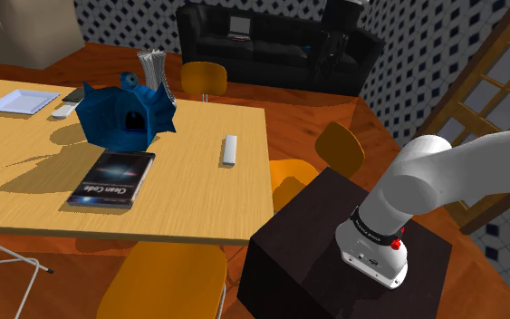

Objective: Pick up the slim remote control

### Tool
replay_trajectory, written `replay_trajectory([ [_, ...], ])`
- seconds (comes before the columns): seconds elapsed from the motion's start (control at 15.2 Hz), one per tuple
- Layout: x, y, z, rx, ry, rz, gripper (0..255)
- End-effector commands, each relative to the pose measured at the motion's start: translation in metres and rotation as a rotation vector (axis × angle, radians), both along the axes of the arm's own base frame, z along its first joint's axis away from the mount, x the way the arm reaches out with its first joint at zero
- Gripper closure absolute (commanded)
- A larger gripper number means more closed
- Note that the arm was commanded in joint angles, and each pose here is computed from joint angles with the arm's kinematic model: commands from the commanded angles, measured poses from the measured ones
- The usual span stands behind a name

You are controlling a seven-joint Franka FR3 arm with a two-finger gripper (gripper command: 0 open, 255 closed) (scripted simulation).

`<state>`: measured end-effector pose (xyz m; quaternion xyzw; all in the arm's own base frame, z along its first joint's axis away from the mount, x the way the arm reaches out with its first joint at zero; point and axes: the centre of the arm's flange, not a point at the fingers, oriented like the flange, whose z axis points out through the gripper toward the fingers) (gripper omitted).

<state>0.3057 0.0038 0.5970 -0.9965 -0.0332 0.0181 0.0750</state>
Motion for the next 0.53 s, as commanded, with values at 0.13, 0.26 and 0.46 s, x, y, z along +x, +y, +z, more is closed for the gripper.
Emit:
replay_trajectory([
  [0.13, 0.016, 0.005, -0.02, -0.006, 0.001, -0.03, 0],
  [0.26, 0.031, 0.009, -0.041, -0.012, 0.001, -0.061, 0],
  [0.46, 0.055, 0.013, -0.071, -0.021, 0.002, -0.106, 0],
])
